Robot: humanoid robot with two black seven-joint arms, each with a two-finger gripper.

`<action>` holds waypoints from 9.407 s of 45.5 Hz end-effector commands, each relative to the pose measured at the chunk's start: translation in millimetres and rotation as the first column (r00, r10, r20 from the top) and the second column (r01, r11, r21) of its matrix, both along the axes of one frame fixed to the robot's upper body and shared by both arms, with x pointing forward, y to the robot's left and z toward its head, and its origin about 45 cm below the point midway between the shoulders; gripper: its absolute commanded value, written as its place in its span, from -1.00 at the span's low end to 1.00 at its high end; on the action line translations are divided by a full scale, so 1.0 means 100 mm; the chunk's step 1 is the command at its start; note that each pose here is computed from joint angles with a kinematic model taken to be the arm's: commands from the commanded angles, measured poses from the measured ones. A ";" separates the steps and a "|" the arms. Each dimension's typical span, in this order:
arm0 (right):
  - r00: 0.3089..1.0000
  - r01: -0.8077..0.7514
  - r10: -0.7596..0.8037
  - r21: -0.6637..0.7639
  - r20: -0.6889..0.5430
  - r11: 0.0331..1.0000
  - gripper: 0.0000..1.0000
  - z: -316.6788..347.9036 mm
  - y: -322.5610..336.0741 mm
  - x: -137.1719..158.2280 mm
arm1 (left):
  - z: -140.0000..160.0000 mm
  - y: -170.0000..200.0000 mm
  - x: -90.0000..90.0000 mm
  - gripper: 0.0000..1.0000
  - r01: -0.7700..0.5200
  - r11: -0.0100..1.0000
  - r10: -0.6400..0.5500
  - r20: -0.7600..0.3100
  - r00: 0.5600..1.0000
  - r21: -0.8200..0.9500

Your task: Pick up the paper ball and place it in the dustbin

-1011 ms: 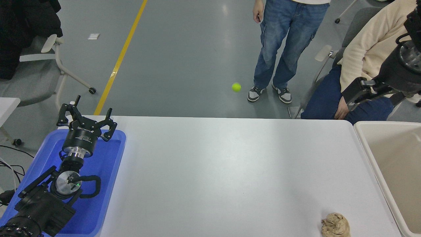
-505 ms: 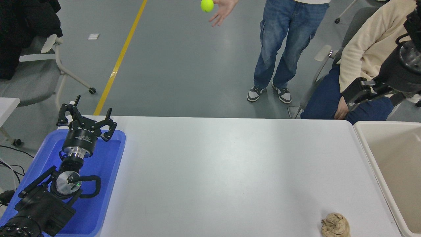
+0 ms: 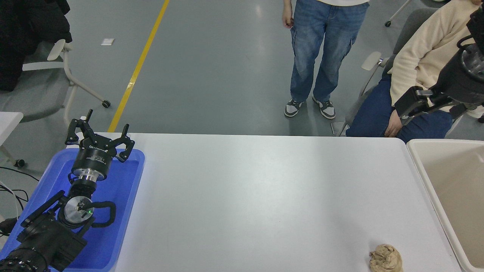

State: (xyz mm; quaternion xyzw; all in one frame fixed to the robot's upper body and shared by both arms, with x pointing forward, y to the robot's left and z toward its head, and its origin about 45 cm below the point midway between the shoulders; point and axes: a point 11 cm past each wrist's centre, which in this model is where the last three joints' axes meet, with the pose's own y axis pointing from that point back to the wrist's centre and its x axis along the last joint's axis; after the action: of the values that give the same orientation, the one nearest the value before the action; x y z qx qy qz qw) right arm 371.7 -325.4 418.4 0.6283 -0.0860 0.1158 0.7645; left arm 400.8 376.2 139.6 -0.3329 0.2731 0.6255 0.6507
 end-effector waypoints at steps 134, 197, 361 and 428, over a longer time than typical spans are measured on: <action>0.951 0.143 -0.105 0.112 -0.289 0.983 0.81 -3.54 -0.43 -1.27 | 0.00 0.01 0.00 1.00 -0.002 1.000 0.002 0.000 1.000 0.000; 0.952 0.190 -0.115 0.254 -0.284 0.948 -1.00 -1.37 -0.34 -0.45 | 0.00 0.00 0.00 1.00 0.000 1.000 0.000 0.002 1.000 -0.001; 0.649 0.586 -0.369 -0.128 0.665 0.800 0.52 -3.02 -2.81 -0.69 | 0.00 0.00 0.00 1.00 -0.001 1.000 0.001 -0.001 1.000 0.001; 0.147 0.002 -0.941 0.951 -0.306 -0.309 1.00 -2.44 -0.60 0.37 | 0.00 0.00 0.00 1.00 0.000 1.000 0.000 -0.001 1.000 0.002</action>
State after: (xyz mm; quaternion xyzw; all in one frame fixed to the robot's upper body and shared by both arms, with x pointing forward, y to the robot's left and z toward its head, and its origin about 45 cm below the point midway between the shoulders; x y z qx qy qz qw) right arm 393.2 -435.9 151.9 0.6216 -0.7440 -0.2057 0.1331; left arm 400.7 376.2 139.4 -0.3322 0.2732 0.6259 0.6506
